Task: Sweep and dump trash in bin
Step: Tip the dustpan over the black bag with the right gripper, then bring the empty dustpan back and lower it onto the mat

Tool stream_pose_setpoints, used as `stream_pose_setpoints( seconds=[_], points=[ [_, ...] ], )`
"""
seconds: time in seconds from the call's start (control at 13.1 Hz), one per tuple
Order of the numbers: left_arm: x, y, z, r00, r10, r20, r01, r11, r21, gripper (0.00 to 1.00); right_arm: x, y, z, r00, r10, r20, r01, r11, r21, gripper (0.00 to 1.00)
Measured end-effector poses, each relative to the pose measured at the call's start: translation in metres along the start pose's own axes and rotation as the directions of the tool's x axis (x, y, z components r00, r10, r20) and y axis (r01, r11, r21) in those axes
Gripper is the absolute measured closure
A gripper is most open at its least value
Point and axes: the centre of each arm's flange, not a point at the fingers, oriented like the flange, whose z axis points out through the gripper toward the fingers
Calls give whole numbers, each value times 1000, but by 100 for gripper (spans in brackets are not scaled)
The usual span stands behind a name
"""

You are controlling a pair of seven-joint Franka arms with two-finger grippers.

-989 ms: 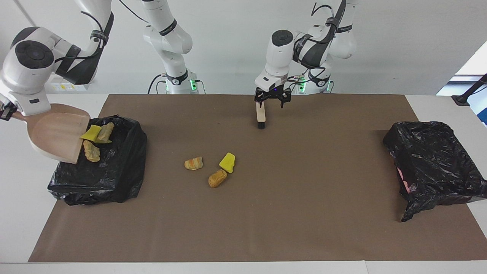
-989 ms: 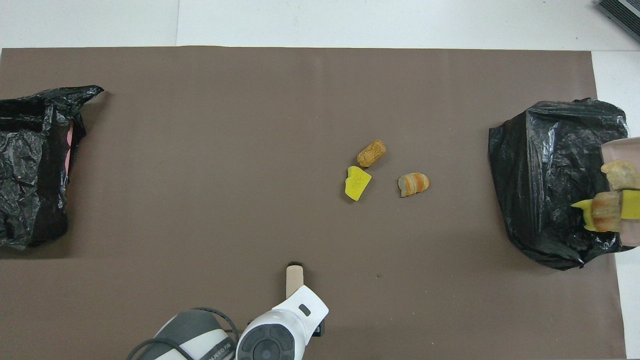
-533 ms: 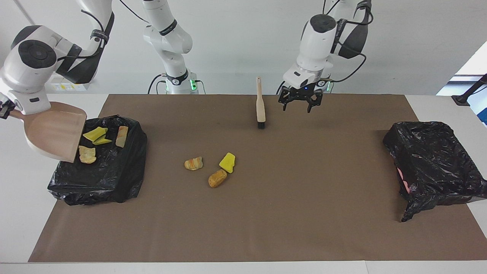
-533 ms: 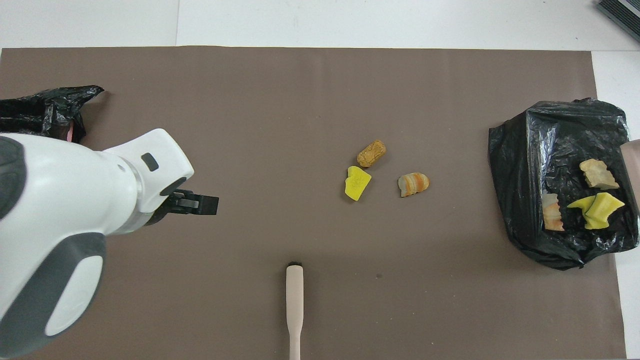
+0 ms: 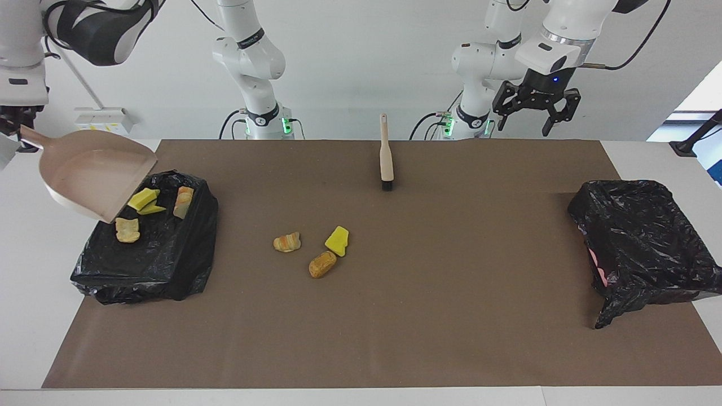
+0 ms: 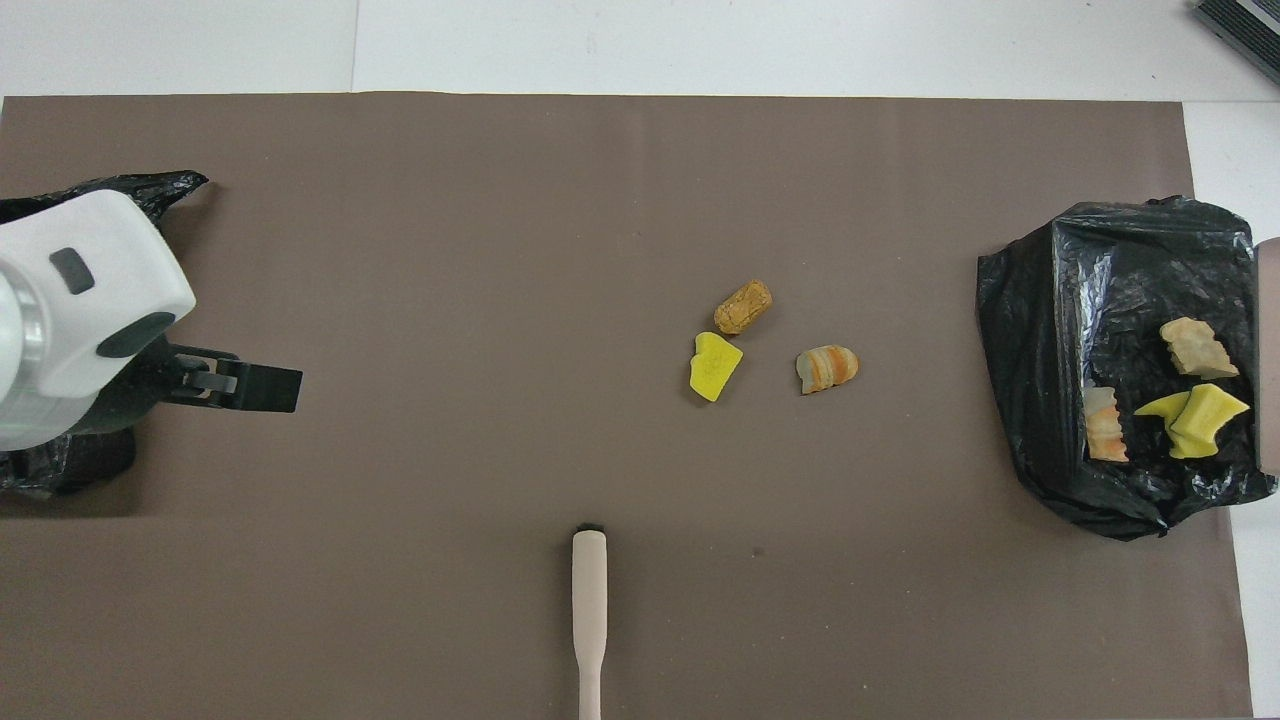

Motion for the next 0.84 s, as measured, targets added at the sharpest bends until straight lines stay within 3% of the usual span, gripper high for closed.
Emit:
stream_pose_setpoints(
  seconds=[0.15, 0.3, 0.46, 0.61, 0.84],
  points=[
    [8, -10, -1, 1000, -17, 18, 17, 1000, 6, 0, 38, -8, -4, 981, 185, -64, -178, 978, 106, 68],
    [20, -29, -5, 998, -51, 48, 51, 999, 9, 0, 102, -15, -25, 935, 346, -81, -326, 926, 192, 68],
    [29, -50, -5, 995, -81, 65, 81, 997, 10, 0, 172, -26, -53, 881, 466, -83, -438, 869, 230, 68],
    [33, -56, -5, 994, -91, 68, 90, 996, 11, 0, 229, -36, -69, 803, 590, -86, -548, 786, 286, 68],
    [32, -53, -11, 995, -85, 57, 85, 996, 10, 0, 317, -45, -78, 647, 761, -54, -688, 612, 390, 68]
  ],
)
